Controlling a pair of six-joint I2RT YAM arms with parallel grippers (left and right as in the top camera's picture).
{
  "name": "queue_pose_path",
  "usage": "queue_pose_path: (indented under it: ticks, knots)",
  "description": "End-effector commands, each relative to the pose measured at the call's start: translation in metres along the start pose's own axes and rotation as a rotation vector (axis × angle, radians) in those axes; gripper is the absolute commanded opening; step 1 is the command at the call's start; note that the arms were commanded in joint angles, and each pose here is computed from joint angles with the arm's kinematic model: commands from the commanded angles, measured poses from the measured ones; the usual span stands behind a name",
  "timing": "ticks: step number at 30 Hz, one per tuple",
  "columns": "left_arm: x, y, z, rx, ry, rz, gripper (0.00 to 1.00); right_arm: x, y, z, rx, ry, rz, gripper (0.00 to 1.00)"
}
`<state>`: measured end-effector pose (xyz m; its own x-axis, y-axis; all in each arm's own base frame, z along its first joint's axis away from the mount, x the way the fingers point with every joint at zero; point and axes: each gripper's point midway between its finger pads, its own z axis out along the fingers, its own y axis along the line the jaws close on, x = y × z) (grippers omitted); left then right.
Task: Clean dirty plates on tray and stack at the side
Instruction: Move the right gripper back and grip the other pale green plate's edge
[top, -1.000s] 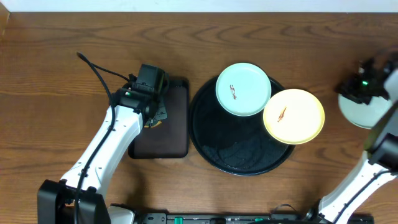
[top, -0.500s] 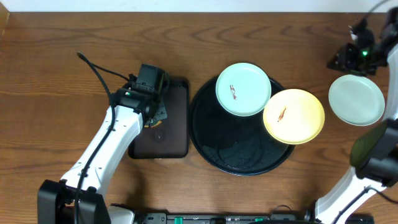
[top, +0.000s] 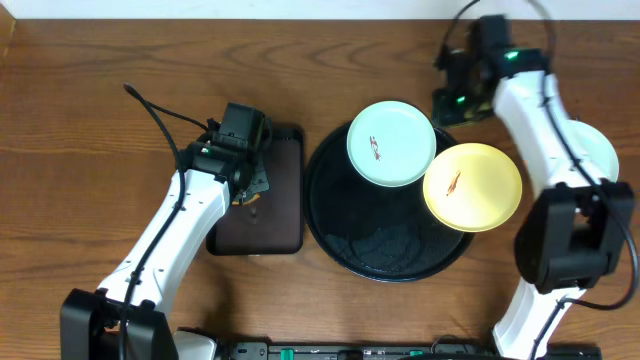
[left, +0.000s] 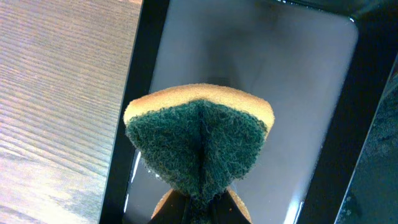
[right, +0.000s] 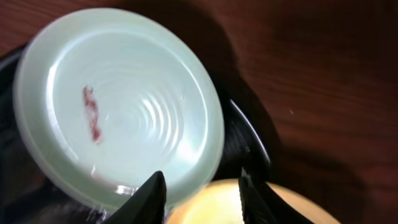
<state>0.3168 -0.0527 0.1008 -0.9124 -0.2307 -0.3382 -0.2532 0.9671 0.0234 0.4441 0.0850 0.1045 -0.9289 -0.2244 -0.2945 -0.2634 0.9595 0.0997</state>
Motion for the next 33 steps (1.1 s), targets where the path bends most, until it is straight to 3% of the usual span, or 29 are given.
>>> queue_pose_path:
  ticks: [1,12,16,20,27,33]
  knots:
    - [0.0,0.002,0.001,-0.01,0.0,-0.009,0.09,0.014,-0.01,0.03,0.143,0.027,0.016,0.36]
    - [0.0,0.002,0.001,-0.01,0.0,-0.009,0.09,0.032,-0.013,0.074,0.172,-0.017,0.016,0.3]
    - [0.0,0.002,0.001,-0.01,0.0,-0.009,0.09,0.034,-0.013,0.08,0.168,-0.033,0.037,0.2]
    - [0.0,0.002,0.001,-0.01,0.0,-0.008,0.09,0.034,-0.004,0.083,0.114,-0.034,0.043,0.01]
    - [0.0,0.002,0.001,-0.01,0.0,-0.008,0.09,0.04,0.049,0.08,-0.193,0.0,0.134,0.01]
    - [0.0,0.002,0.001,-0.01,0.0,-0.009,0.09,0.067,0.054,0.078,-0.202,0.118,0.216,0.01]
